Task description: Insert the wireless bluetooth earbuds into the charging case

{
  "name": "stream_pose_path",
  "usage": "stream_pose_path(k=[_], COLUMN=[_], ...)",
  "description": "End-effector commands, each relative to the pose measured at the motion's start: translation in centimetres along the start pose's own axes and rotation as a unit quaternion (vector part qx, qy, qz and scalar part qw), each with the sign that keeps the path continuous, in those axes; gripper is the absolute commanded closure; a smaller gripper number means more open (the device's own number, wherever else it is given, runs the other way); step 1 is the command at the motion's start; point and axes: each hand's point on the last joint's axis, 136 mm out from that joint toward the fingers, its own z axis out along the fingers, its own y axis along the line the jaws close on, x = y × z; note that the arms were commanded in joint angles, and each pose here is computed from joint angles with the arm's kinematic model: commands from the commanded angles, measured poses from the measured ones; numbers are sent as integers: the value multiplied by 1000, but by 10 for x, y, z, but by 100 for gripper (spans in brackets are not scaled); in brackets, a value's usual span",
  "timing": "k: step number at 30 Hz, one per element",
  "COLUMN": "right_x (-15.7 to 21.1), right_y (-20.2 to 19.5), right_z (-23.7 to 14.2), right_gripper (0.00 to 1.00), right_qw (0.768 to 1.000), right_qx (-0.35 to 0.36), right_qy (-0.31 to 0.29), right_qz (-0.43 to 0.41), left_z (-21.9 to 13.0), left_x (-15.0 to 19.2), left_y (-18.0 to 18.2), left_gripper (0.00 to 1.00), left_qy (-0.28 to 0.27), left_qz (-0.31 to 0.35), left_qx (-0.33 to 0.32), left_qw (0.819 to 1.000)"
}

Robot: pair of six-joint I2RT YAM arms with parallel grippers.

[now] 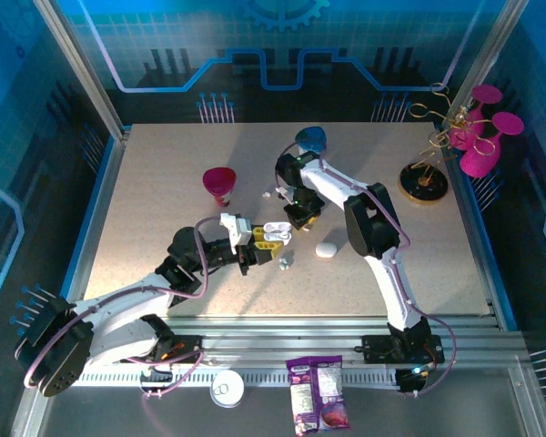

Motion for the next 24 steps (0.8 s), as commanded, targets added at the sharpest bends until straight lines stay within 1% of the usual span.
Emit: stream_pose_path(k=[1,7,14,18,24], right_x=[8,7,7,7,12], right_y=[4,4,3,-1,-9], right_z=[15,7,-19,-29,-48], right_gripper=[68,70,72,76,73], right_qw=[999,1000,999,998,995], right_qx=[-4,-5,-22,-25,-33], right_qy=[33,15,-30,-49,-80], right_qz=[0,11,30,38,57], left_z=[-1,-1,-1,-1,-1], left_x=[-4,-3,-1,0,2], left_y=[-8,-7,-5,-4,0], left_gripper=[100,100,100,100,100], left_qy=[-11,-11,-11,-11,-13], left_qz=[14,14,15,14,15], left_qx=[17,14,9,7,-4], left_qw=[1000,1000,1000,1000,1000])
